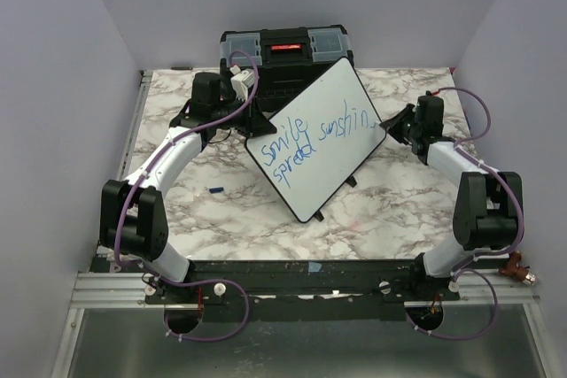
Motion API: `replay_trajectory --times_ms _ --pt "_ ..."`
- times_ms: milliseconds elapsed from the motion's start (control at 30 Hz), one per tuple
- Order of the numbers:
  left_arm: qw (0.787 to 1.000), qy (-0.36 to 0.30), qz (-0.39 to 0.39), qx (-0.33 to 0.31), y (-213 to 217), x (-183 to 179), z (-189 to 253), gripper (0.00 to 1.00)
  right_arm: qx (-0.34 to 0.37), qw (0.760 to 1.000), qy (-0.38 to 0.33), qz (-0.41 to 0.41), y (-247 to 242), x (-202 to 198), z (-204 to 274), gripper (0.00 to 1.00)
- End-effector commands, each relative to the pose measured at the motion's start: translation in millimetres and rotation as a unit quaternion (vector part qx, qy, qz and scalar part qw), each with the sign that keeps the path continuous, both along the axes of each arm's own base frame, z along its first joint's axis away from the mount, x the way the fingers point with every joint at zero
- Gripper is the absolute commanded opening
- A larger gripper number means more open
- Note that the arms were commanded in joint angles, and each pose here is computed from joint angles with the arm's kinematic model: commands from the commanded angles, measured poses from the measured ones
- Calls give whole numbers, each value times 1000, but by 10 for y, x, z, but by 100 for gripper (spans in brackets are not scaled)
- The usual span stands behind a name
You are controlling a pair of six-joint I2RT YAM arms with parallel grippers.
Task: Write a sentence on the whiteboard
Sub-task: Write a sentence on the whiteboard stand.
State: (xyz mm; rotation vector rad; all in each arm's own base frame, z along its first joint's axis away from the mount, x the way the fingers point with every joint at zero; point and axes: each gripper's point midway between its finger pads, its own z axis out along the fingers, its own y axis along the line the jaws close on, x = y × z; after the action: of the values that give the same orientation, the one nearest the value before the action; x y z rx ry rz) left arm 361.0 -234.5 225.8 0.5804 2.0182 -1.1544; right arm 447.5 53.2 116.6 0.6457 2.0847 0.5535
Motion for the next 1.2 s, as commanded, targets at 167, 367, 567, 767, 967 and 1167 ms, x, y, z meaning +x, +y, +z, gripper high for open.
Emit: replay_trajectory --times_ms 167,367,567,767,967,1167 --pt "996 -92 -12 6 -22 117 229 0 32 999 -2 30 162 6 36 1" --pt "996 -93 -12 5 -21 111 235 0 54 997 1 51 257 -76 -35 1" --pt "996 -93 -13 5 -22 109 235 0 59 996 19 58 286 -203 -196 1" --pt "996 -92 -13 4 -26 114 231 0 65 995 27 66 315 -359 -260 1" --pt "995 -94 -13 3 -23 102 254 0 58 995 38 67 305 -493 -324 1" --pt "995 -96 -13 3 -20 90 268 0 46 996 60 54 244 -541 -489 1"
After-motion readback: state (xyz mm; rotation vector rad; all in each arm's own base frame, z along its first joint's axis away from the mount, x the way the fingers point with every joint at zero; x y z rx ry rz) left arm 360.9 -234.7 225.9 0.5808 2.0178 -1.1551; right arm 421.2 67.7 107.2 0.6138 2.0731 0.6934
